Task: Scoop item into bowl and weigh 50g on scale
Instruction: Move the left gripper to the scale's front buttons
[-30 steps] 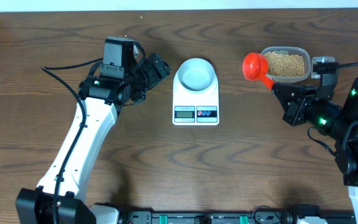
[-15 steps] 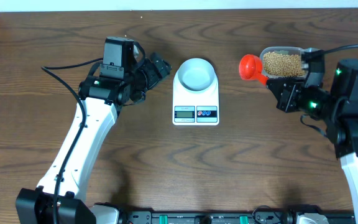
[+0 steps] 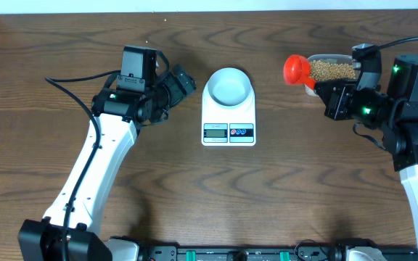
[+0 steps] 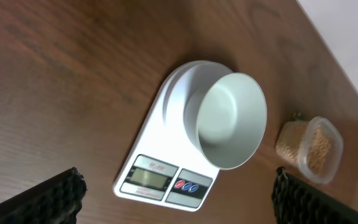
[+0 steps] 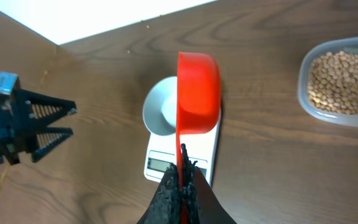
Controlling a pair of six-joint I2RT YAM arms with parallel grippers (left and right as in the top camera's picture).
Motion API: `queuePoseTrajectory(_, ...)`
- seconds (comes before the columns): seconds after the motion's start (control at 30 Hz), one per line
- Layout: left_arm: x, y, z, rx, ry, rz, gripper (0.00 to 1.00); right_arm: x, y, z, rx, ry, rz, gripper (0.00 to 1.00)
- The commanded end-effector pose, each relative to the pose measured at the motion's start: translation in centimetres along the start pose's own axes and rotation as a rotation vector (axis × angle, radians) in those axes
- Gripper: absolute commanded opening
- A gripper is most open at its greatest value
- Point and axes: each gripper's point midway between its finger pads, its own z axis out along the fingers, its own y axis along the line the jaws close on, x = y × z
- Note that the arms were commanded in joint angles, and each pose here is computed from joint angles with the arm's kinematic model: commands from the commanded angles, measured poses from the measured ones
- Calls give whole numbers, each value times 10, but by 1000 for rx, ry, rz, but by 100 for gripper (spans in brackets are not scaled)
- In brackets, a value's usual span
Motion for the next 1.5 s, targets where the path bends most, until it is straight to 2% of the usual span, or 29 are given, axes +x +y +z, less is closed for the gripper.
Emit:
queuePoseTrajectory(0.0,-1,0,-5,-10,-3,146,98,0,3,-3,6,11,-67,1)
queuePoseTrajectory(0.03,1,1,-7,-15,3,197,94,4,2,-3,8,25,-80,1)
queuePoseTrajectory(0.13,5,3,-12,-21,13,244,70,10,0,-3,20,49,-103,1)
queuePoseTrajectory(0.17,6,2,-14,-21,14,246,60,11,-2,-3,29,51,-102,1)
queuePoseTrajectory(0.2,8,2,-16,-20,16,248,45,10,-2,-3,31,51,-102,1)
queuePoseTrajectory(0.27,15,1,-21,-21,31,255,21,11,-2,-3,31,51,-101,1)
queuePoseTrajectory(0.3,20,1,-24,-23,41,256,11,11,-2,-3,31,52,-101,1)
queuePoseTrajectory(0.33,26,0,-27,-24,53,260,7,11,-2,-3,31,52,-100,1)
queuePoseTrajectory(0.63,85,-18,-33,-22,172,367,7,10,-2,-3,30,48,-103,1)
queuePoseTrajectory(0.83,113,-20,-29,-115,143,471,7,10,-2,-3,30,49,-103,1)
queuePoseTrajectory(0.97,124,-18,-21,-149,121,507,8,10,-2,-3,29,48,-111,1)
queuePoseTrajectory(1.47,153,-36,47,-103,149,642,7,10,-2,-3,30,49,-119,1)
